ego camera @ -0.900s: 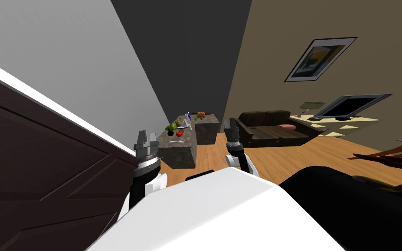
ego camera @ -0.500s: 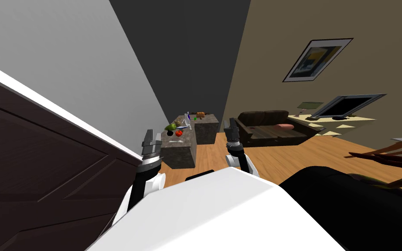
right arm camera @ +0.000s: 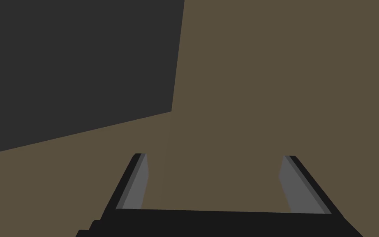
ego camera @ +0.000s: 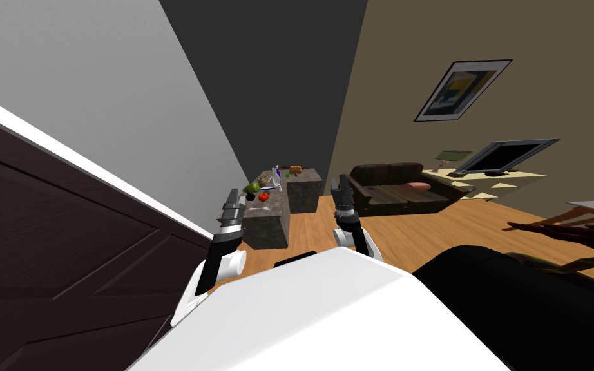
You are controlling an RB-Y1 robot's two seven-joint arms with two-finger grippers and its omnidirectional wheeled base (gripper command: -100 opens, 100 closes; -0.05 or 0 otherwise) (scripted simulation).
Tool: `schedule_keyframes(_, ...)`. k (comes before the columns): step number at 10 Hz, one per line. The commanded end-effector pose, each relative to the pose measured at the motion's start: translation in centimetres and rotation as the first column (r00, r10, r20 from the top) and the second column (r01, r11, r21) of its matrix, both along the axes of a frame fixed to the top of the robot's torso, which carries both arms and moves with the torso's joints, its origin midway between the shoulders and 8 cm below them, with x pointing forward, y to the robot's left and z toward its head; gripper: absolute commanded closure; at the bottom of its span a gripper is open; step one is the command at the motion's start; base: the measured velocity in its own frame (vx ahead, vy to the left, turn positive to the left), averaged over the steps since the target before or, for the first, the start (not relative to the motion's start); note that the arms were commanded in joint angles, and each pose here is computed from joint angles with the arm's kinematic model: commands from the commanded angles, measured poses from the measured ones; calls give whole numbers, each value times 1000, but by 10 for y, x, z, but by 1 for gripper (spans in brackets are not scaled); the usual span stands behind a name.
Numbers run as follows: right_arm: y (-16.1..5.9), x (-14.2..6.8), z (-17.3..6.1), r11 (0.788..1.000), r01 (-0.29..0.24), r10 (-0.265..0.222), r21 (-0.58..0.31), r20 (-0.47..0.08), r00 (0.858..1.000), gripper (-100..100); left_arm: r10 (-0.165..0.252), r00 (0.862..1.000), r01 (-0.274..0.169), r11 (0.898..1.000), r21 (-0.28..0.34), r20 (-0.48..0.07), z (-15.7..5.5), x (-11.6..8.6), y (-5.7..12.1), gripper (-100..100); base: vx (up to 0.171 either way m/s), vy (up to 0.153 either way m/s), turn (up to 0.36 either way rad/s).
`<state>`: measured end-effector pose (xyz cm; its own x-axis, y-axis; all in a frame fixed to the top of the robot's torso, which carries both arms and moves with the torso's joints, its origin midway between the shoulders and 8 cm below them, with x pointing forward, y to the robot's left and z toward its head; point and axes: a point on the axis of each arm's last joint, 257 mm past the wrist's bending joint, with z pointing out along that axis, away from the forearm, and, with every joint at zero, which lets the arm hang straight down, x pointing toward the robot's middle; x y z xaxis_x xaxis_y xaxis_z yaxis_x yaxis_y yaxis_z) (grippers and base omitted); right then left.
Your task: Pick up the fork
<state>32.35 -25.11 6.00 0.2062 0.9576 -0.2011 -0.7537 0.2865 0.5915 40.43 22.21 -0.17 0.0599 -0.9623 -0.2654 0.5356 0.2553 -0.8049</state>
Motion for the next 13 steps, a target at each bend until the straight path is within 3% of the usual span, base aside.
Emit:
schedule_keyframes(1,0,0,0,1000,0,0,0,0,1000,0,-14,999,15,1000,9,-51,-13,18,-3,-100,-27,-5,-34)
schedule_keyframes(6,0,0,0,1000,0,0,0,0,1000,0,-17,984,20,1000,12,-175,-41,50,-6,-100,-18,-7,-15)
schedule_keyframes(13,0,0,0,1000,0,0,0,0,1000,0,-33,937,37,999,4,-349,-79,105,-18,-100,-18,-3,-15)
